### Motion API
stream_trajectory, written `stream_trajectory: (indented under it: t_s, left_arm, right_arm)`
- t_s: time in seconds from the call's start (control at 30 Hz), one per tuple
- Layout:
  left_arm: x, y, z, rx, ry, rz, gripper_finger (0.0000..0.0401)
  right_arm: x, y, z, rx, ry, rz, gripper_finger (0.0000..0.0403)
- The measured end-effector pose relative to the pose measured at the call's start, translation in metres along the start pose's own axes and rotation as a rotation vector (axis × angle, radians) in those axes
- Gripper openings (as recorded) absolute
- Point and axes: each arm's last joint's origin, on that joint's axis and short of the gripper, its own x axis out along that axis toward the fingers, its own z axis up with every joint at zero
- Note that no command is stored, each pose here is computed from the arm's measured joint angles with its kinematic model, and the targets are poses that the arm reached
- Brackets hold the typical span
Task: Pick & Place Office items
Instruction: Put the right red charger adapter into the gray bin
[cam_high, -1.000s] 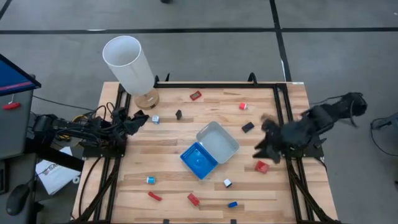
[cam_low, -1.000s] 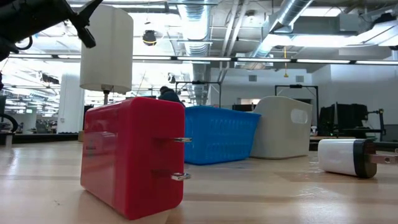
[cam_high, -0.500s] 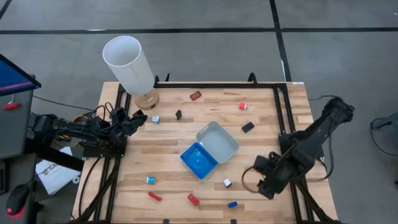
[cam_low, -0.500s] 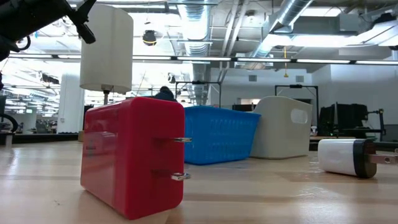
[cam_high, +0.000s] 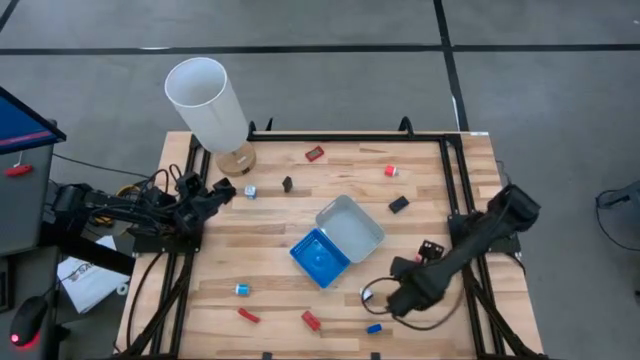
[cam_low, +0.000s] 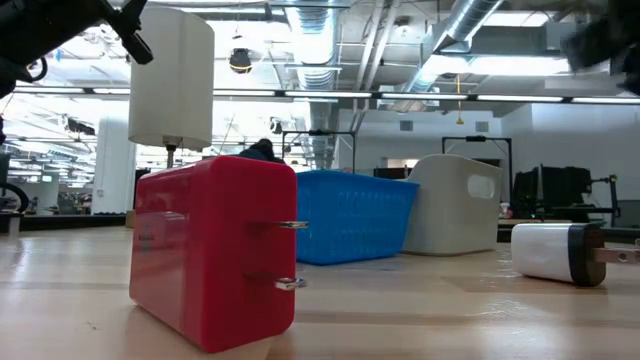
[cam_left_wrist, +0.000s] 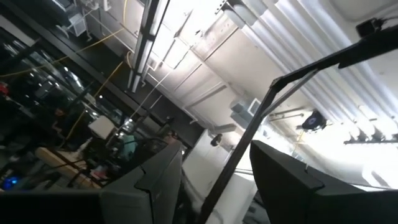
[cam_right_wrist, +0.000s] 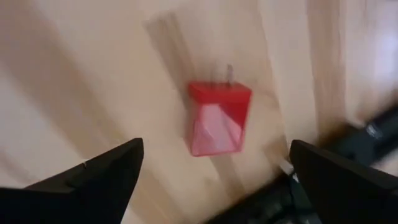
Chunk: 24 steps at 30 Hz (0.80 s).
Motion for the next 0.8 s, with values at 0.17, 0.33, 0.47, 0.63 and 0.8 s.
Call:
stream_trajectory:
  t_s: [0.17, 0.33, 0.47, 0.63, 0.8]
  left_arm:
    - [0.002, -0.002, 0.003, -0.050, -0.015, -0.015, 0.0187]
    - [0.010, -0.009, 0.009, -0.057, -0.040, -0.038, 0.0186]
    - [0.016, -0.012, 0.013, -0.053, -0.057, -0.015, 0.0186]
    - [0.026, -0.013, 0.014, -0.047, -0.055, 0.042, 0.0186]
    - [0.038, -0.013, 0.014, -0.043, -0.044, 0.066, 0.0186]
  right_arm:
    - [0.013, 0.000, 0.019, -0.013, 0.083, 0.002, 0.0399]
    - [0.000, -0.003, 0.026, -0.034, 0.008, 0.159, 0.0400]
    - [-0.014, -0.015, 0.023, -0.032, -0.059, 0.249, 0.0400]
    - [-0.005, -0.038, 0.005, 0.015, -0.087, 0.306, 0.0400]
    - [0.011, -0.051, -0.013, 0.075, -0.075, 0.420, 0.0400]
